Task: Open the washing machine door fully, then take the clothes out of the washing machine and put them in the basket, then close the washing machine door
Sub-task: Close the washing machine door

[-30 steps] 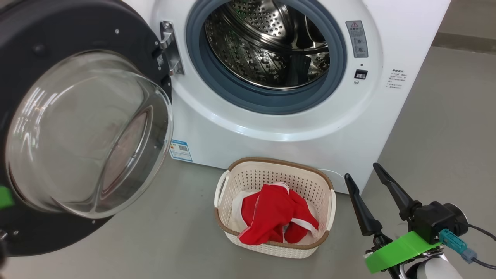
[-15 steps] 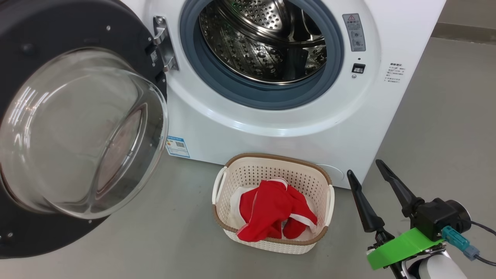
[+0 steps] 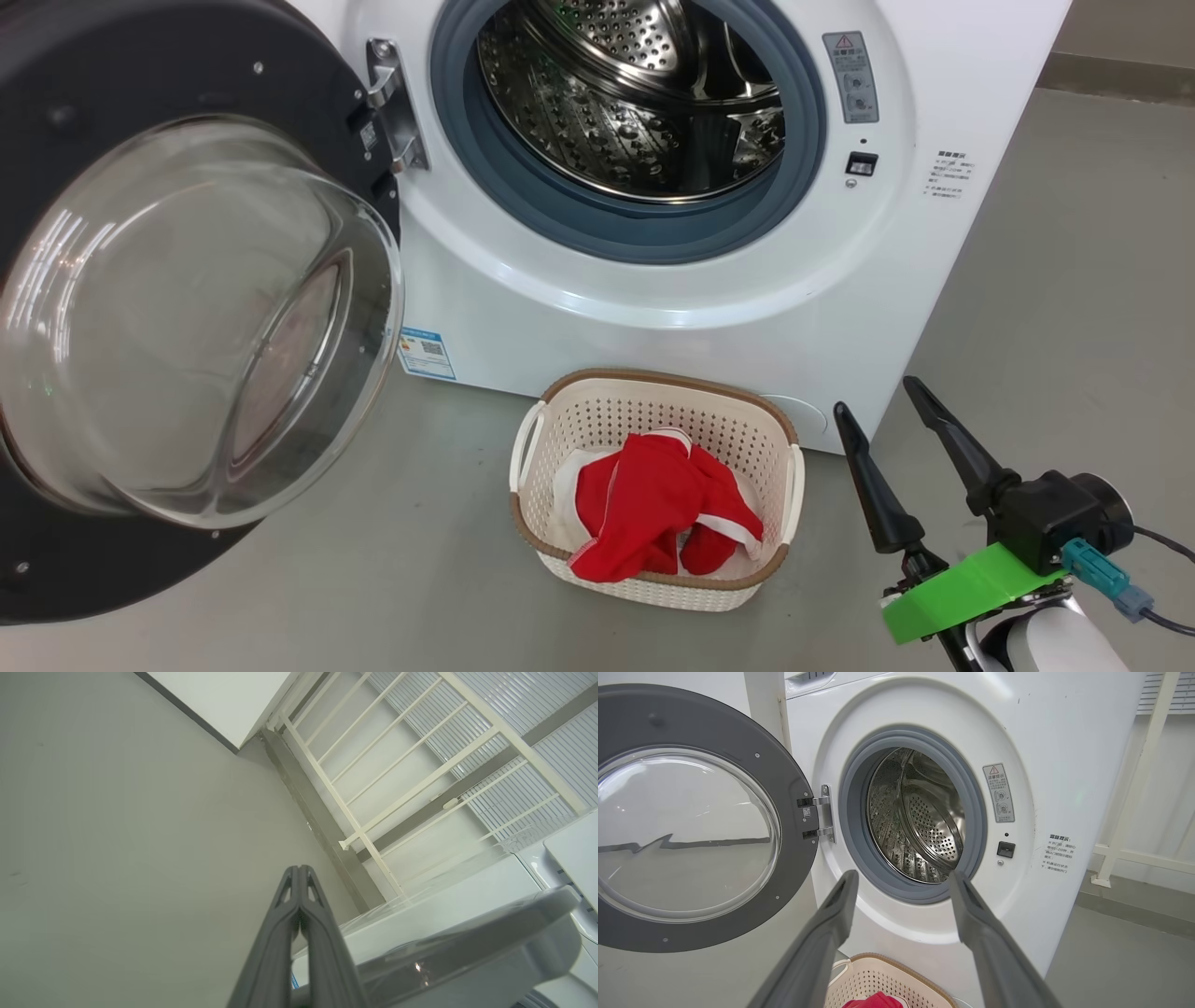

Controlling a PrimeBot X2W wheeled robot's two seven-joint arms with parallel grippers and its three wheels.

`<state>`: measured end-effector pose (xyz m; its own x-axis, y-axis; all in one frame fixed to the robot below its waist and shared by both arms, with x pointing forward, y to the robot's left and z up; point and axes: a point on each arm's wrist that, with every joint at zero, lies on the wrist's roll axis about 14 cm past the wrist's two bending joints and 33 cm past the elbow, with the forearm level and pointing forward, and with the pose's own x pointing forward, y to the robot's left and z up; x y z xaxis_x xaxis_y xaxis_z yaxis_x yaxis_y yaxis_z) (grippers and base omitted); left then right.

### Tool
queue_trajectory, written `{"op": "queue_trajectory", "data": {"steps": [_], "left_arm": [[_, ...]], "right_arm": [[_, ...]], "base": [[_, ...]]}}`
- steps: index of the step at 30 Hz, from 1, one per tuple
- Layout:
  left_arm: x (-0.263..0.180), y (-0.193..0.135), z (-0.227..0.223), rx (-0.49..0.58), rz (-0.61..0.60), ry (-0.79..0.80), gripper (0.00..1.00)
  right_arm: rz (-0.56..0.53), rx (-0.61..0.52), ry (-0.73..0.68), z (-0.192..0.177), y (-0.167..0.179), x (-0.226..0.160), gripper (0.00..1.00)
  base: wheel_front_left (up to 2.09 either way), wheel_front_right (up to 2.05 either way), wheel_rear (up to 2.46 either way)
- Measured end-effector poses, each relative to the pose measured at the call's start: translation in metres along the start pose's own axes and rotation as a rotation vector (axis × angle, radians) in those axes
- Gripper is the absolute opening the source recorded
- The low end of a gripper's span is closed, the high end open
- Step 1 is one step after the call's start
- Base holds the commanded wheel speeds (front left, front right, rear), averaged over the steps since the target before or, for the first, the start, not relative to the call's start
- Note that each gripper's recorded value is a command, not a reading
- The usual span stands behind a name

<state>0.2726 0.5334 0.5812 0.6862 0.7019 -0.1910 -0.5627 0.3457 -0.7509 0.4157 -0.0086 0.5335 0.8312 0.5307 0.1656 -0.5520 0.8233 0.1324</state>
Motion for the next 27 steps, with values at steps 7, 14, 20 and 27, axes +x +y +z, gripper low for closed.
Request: {"op": "queue_trajectory", "data": {"steps": [7,14,20,27], "left_arm": [[0.003,-0.010,-0.020,-0.169,-0.068,0.133,0.00],[-0.004,-0.027,-0.033,-0.302,-0.181,0.239,0.00],[-0.017,-0.033,-0.045,-0.324,-0.245,0.304,0.00],[-0.033,-0.037,-0.063,-0.343,-0.305,0.350,0.00]], "right_arm": [[-0.005,0.000,0.004,-0.001,-0.001,-0.002,1.00],[-0.013,-0.003,-0.003,0.002,-0.003,-0.004,1.00],[-0.025,-0.006,-0.016,0.008,-0.005,-0.005,1.00],[-0.032,0.000,-0.024,0.011,-0.003,-0.008,1.00]], "base": [[0.00,0.00,0.00],[0.00,0.00,0.00],[0.00,0.00,0.00],[0.00,0.00,0.00]]}}
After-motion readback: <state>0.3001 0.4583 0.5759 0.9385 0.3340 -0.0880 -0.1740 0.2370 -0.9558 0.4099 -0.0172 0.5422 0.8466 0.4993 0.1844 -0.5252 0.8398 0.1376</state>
